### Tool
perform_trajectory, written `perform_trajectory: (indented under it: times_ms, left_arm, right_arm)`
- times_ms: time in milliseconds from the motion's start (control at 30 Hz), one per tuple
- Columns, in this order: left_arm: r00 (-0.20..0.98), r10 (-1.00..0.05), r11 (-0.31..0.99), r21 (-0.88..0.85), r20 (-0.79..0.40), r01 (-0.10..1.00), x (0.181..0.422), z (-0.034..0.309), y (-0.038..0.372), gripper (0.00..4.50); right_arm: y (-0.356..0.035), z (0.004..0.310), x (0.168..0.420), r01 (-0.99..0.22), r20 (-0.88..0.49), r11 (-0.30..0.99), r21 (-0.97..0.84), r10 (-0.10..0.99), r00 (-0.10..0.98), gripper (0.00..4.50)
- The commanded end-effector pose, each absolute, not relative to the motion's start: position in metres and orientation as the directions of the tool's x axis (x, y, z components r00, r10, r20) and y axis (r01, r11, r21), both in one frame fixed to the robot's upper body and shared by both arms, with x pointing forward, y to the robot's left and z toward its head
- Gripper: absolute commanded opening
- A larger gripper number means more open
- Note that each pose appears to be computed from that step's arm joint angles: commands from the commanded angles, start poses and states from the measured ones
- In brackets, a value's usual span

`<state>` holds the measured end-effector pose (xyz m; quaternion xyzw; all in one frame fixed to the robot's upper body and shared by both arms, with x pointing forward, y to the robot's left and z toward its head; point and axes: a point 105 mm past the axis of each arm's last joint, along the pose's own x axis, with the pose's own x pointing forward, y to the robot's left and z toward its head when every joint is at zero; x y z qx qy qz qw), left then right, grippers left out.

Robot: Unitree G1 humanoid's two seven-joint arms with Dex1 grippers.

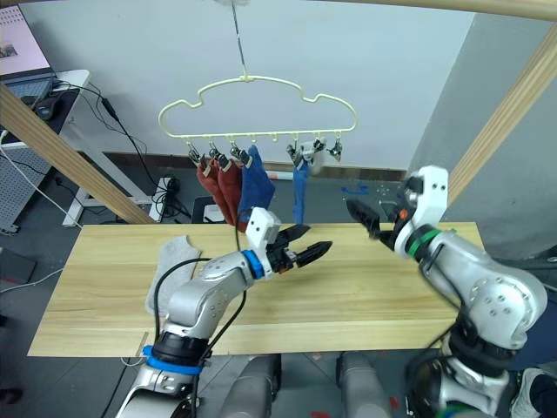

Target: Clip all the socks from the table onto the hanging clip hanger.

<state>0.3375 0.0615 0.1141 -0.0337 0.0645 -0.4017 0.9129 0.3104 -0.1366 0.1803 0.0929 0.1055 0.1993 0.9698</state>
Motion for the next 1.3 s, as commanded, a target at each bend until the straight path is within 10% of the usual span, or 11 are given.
perform_trajectory:
  times_ms: [33,467,1300]
  left_arm:
    - [0.768,-0.639,0.767,0.051,-0.033,0.64,0.337,0.142,0.083,4.3]
    - [0.567,-0.812,0.578,0.059,0.137,0.814,0.28,0.221,0.106,4.36]
    - [0.524,-0.838,0.539,0.084,0.154,0.838,0.264,0.232,0.102,4.36]
  right_arm:
    - [-0.136,0.188,0.313,-0.322,-0.054,0.947,0.021,0.323,0.945,4.5]
    - [-0.107,0.214,0.318,-0.192,0.241,0.974,-0.123,0.217,0.946,2.04]
    - [-0.095,0.228,0.372,-0.046,0.305,0.998,-0.041,0.056,0.951,2.04]
